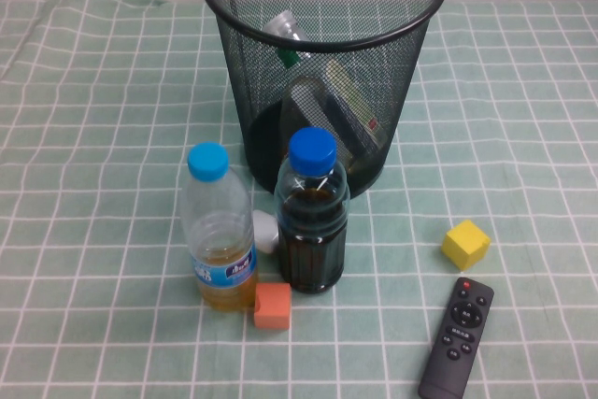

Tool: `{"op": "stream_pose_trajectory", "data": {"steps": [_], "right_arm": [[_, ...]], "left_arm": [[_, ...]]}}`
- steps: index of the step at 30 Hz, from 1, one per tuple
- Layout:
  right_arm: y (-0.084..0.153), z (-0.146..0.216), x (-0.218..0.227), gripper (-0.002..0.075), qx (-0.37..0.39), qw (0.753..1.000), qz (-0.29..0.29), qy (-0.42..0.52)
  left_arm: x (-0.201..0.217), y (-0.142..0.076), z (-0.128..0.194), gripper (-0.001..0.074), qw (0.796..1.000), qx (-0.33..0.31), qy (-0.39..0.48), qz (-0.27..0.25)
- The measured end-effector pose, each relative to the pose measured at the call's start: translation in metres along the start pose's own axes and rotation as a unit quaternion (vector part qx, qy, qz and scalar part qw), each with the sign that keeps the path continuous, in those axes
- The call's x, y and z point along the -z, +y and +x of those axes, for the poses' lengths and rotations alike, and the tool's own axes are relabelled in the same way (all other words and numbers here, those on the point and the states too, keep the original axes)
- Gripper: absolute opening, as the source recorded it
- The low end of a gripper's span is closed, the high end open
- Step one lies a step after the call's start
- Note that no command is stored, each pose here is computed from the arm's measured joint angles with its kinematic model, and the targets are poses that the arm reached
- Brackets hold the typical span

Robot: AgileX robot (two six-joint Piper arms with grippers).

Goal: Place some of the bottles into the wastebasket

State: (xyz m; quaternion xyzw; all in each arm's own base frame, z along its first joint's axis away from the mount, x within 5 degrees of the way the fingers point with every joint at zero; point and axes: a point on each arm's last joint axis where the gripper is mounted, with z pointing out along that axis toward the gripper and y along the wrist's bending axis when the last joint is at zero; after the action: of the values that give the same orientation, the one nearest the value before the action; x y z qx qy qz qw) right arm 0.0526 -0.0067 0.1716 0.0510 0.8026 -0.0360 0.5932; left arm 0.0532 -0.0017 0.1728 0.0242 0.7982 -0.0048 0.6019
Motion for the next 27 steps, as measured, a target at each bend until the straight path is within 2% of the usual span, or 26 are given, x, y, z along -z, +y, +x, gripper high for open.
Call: {"op": "stream_pose_trajectory", "data": {"steps": [27], "right_arm": [[0.0000, 0.0000, 0.0000, -0.0008, 0.000, 1.000, 0.000, 0.000]], "left_arm": [[0.0000, 0.0000, 0.0000, -0.0004, 1.000, 0.000, 0.000, 0.000]]}}
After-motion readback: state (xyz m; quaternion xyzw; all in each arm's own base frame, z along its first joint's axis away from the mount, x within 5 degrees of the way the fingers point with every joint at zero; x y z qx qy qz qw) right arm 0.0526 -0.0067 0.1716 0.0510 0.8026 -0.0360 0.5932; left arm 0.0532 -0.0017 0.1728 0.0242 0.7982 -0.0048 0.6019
